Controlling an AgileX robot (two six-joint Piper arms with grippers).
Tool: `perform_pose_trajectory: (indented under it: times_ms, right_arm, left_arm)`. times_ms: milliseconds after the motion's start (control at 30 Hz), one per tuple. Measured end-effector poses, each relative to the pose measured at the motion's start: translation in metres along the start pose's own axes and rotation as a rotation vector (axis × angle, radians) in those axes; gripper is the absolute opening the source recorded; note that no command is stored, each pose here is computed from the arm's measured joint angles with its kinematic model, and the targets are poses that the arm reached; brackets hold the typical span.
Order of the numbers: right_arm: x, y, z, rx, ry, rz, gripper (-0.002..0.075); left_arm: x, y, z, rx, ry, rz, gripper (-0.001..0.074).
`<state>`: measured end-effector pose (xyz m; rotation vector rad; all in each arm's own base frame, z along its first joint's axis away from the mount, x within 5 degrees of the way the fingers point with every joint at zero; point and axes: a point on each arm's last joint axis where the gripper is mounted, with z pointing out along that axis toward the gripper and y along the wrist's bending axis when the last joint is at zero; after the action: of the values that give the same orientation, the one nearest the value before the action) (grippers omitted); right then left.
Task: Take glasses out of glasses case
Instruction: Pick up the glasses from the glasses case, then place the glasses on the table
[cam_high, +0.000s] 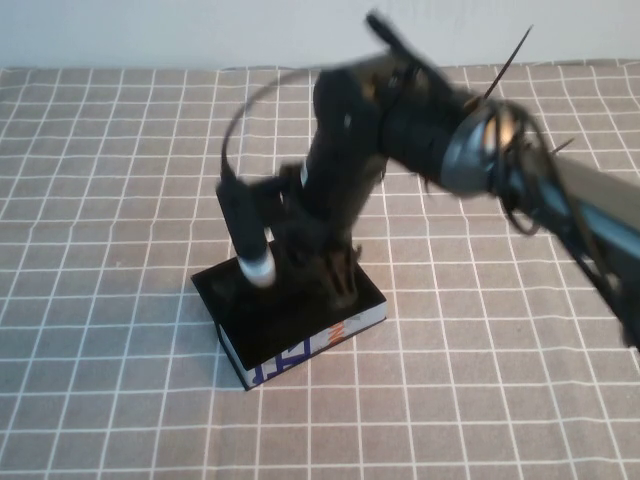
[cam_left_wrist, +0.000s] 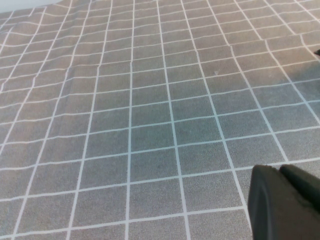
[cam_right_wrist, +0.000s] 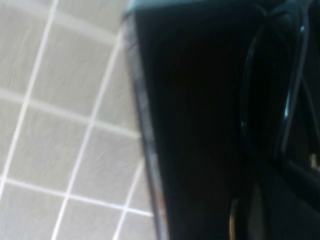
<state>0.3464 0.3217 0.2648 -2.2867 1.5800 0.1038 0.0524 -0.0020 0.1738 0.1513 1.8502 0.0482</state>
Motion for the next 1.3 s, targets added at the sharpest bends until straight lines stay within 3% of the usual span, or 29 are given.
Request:
perform_pose_trajectory:
  times_ms: [167, 367, 600, 733, 1000, 1167, 1300]
  right_arm:
    - [-0.010, -0.002, -0.044, 0.084, -0.064, 0.114, 0.0001]
    - [-0.008, 0.002, -0.090, 0.163, -0.090, 0.475, 0.0001]
    - [0.040, 0.019, -0.130, 0.197, -0.082, 0.860, 0.0000]
    - [0.071, 0.047, -0.127, 0.138, -0.023, 1.046, 0.0000]
    - [0.087, 0.102, -0.104, 0.134, -0.124, 1.400, 0.0000]
    - [0.100, 0.117, -0.073, 0.162, -0.162, 1.658, 0.0000]
    - [0.105, 0.119, -0.054, 0.145, -0.140, 1.776, 0.0000]
  left_arm:
    - [0.000, 0.000, 0.000, 0.000, 0.000, 0.000, -0.0004]
    - [0.000, 0.000, 0.000, 0.000, 0.000, 0.000, -0.0004]
    - [0.000, 0.000, 0.000, 0.000, 0.000, 0.000, -0.0004]
    - [0.000, 0.000, 0.000, 0.000, 0.000, 0.000, -0.0004]
    - [0.000, 0.000, 0.000, 0.000, 0.000, 0.000, -0.0004]
    - [0.000, 0.000, 0.000, 0.000, 0.000, 0.000, -0.0005]
    - [0.000, 0.000, 0.000, 0.000, 0.000, 0.000, -0.0005]
